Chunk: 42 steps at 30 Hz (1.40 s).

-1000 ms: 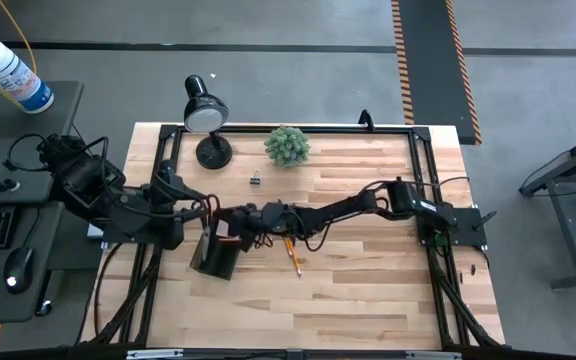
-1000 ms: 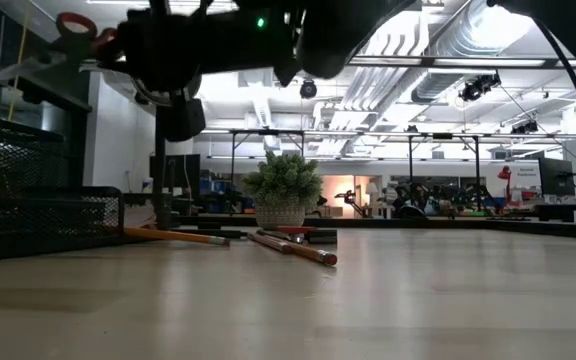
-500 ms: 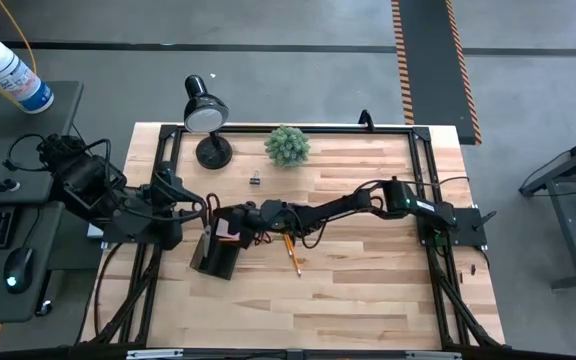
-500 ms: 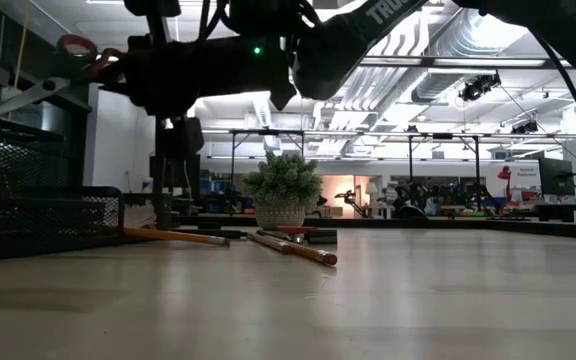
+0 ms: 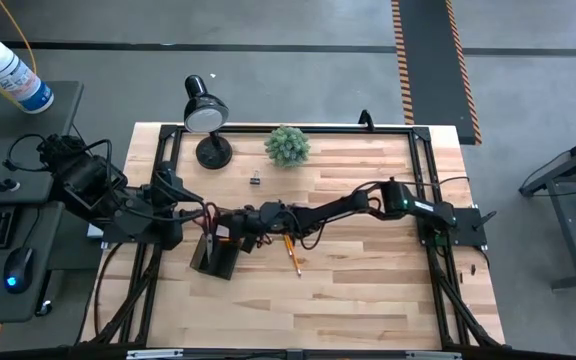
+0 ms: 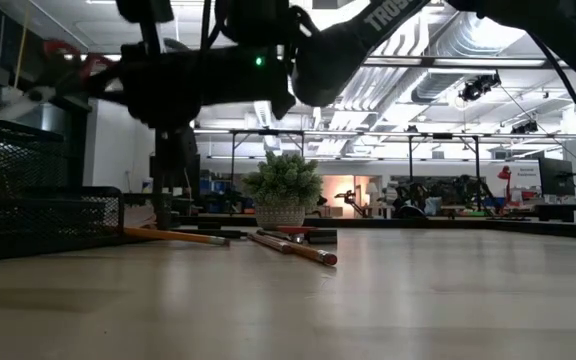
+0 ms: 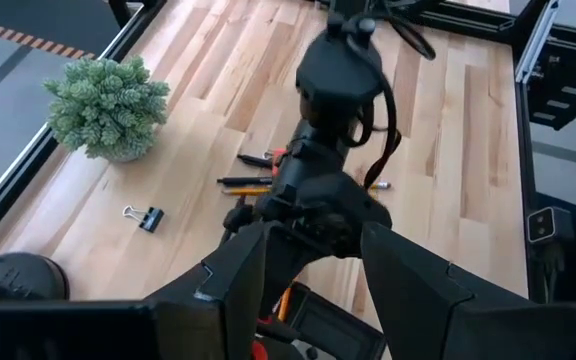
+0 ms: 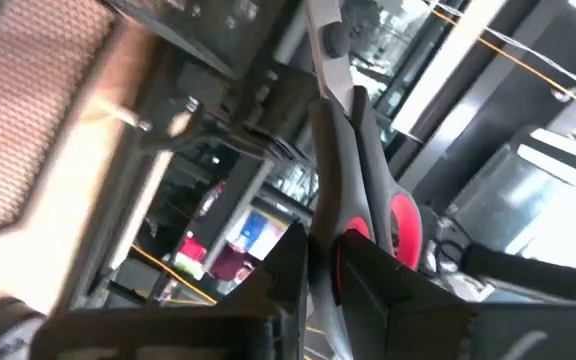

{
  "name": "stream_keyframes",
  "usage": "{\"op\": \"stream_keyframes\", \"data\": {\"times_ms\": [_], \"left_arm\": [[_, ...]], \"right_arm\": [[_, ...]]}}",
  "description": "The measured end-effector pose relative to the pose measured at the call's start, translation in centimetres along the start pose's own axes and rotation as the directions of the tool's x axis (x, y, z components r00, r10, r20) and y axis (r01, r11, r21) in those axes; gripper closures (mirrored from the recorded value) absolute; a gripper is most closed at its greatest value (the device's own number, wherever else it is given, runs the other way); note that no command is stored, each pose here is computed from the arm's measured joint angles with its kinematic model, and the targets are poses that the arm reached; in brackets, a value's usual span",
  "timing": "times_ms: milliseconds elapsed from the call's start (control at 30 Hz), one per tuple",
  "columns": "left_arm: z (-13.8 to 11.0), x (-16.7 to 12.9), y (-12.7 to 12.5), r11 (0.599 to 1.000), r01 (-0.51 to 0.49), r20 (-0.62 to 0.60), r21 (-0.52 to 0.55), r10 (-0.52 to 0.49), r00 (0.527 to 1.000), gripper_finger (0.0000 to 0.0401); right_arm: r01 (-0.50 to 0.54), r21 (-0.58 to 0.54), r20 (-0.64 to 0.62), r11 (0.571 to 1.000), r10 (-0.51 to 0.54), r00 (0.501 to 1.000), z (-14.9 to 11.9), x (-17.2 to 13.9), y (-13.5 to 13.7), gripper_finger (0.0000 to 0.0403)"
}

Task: Pick and place office supplies into organizer
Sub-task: Put the black scissors into the desk organizer

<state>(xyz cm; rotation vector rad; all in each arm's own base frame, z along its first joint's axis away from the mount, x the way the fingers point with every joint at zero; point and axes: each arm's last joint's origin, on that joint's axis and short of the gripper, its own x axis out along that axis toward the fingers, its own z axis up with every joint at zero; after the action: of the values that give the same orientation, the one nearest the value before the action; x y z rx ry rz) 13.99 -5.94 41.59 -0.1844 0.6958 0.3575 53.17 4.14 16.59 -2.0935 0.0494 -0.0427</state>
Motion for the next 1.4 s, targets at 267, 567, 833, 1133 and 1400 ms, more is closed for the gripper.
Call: {"op": "stream_keyframes", "data": {"times_ms": [267,567,833,1133,1400], "left_arm": [[0.0,0.0,0.0,1.000,-0.002,0.002,0.003,0.002,1.000,0.0247],[-0.1,0.0,0.1,1.000,-0.010,-0.007,0.011,0.010,1.000,0.0247],[-0.2,0.0,0.2,1.000,-0.017,-0.015,0.026,0.017,1.000,0.0247],[-0.2,0.0,0.2,0.999,-0.022,-0.010,0.027,0.022,1.000,0.0247],[-0.2,0.0,0.2,0.999,-0.024,-0.008,0.026,0.025,1.000,0.0247]], "right_arm": [[0.059,-0.007,0.019,0.998,-0.059,0.998,0.2,1.0,-0.2,0.0371],[0.047,-0.008,0.033,0.999,-0.047,0.998,0.9,2.7,0.4,0.0371],[-0.013,-0.014,0.036,1.000,0.013,0.999,1.3,2.8,1.1,0.0371],[-0.073,-0.006,0.036,0.997,0.073,0.997,2.3,2.7,1.1,0.0355],[-0.113,0.023,0.024,0.993,0.112,0.993,2.9,2.6,1.1,0.0284]]}}
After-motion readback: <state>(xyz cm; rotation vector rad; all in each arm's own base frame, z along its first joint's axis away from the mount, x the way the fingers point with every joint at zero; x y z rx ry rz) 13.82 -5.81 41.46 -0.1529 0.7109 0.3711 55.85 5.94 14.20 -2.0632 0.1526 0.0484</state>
